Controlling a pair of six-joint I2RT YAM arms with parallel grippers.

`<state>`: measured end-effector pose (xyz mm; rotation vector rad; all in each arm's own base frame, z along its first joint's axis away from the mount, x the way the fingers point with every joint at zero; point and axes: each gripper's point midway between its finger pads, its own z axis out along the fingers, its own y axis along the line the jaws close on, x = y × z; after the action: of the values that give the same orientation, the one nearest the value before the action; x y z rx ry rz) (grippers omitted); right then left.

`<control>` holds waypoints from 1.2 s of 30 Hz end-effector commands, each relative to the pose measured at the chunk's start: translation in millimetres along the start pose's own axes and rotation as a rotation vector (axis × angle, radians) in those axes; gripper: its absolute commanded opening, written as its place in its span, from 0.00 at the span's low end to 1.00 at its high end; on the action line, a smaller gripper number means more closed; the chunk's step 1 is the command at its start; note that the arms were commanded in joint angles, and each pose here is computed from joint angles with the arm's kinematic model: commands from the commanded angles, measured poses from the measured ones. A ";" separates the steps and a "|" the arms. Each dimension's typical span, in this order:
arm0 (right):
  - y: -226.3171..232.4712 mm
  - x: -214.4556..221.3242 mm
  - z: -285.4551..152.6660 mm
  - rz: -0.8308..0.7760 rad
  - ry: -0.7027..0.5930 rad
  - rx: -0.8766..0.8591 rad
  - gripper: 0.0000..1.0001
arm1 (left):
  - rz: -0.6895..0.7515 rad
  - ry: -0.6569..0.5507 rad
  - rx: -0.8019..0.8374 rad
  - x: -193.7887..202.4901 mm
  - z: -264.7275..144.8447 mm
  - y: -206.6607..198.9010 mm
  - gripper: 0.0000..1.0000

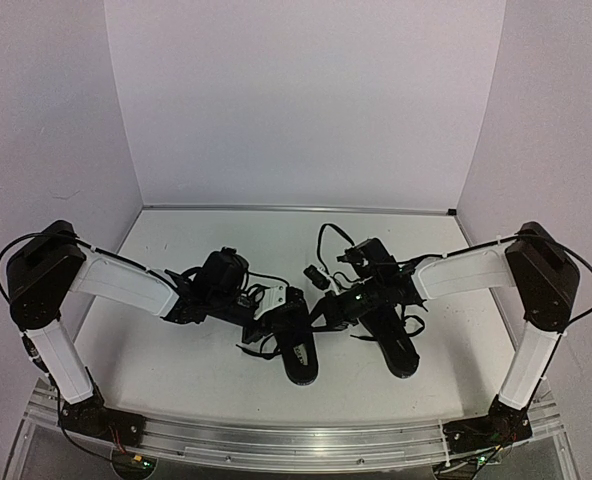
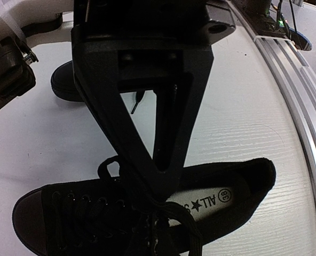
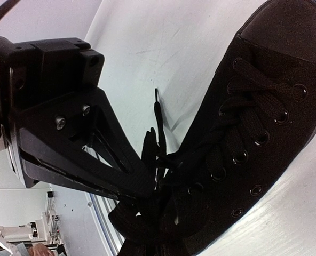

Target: Tie the shoes

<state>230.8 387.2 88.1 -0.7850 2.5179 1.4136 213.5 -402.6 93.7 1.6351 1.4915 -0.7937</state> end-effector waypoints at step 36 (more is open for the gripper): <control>9.1 -5.5 -24.9 -0.055 -0.070 0.049 0.00 | -0.196 0.608 0.001 108.3 -43.5 -18.1 0.36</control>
<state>230.7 376.2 98.1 -0.7742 2.4953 1.3510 201.2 -298.5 22.4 1.7997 2.1128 -0.4168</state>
